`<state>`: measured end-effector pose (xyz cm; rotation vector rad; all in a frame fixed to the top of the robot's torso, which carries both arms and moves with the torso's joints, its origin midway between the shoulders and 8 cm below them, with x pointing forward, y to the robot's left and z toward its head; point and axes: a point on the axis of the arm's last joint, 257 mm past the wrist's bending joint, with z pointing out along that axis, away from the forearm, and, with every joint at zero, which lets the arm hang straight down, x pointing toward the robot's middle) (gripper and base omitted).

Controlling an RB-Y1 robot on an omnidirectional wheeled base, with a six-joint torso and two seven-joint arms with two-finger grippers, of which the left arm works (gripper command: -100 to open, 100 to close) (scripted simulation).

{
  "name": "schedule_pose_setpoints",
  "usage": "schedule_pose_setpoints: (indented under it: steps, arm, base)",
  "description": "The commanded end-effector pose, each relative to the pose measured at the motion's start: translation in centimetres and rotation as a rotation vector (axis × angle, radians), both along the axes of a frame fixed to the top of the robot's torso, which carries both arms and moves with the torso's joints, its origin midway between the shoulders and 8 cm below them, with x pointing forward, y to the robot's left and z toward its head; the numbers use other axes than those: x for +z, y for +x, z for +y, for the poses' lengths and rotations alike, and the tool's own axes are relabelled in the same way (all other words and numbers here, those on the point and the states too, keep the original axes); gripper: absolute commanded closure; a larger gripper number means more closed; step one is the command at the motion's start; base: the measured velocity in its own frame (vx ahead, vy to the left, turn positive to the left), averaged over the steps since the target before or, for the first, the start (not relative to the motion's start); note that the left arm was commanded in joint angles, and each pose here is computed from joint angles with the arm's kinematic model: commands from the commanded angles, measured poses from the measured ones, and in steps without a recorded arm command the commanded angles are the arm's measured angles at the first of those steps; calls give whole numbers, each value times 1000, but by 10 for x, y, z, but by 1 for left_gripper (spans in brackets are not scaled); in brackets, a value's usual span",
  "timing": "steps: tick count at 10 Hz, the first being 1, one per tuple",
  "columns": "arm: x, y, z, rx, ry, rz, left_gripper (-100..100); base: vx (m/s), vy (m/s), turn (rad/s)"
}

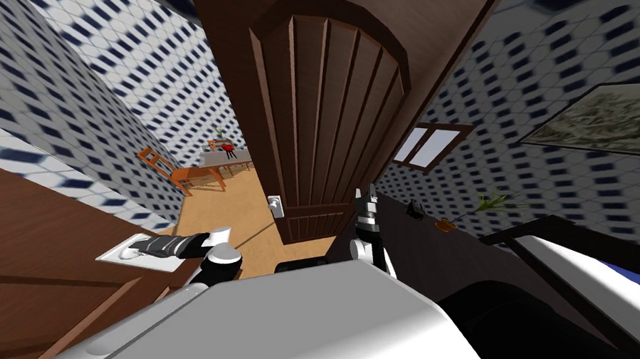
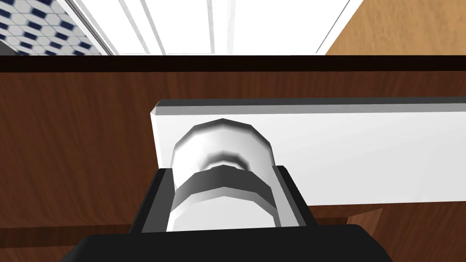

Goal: Push the door open

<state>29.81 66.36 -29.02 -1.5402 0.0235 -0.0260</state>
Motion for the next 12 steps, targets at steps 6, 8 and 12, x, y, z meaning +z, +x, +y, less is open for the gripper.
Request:
schedule_pose_setpoints:
  steps: [6, 8, 12]
  arm:
    - [0, -46, 6, 146, -16, -2, 100]
    - [5, -70, 13, 219, -6, -8, 100]
    - [4, -113, 13, 346, -9, -12, 100]
  base:
    - [23, 105, -82]
    - [17, 233, -143]
    - [18, 209, -100]
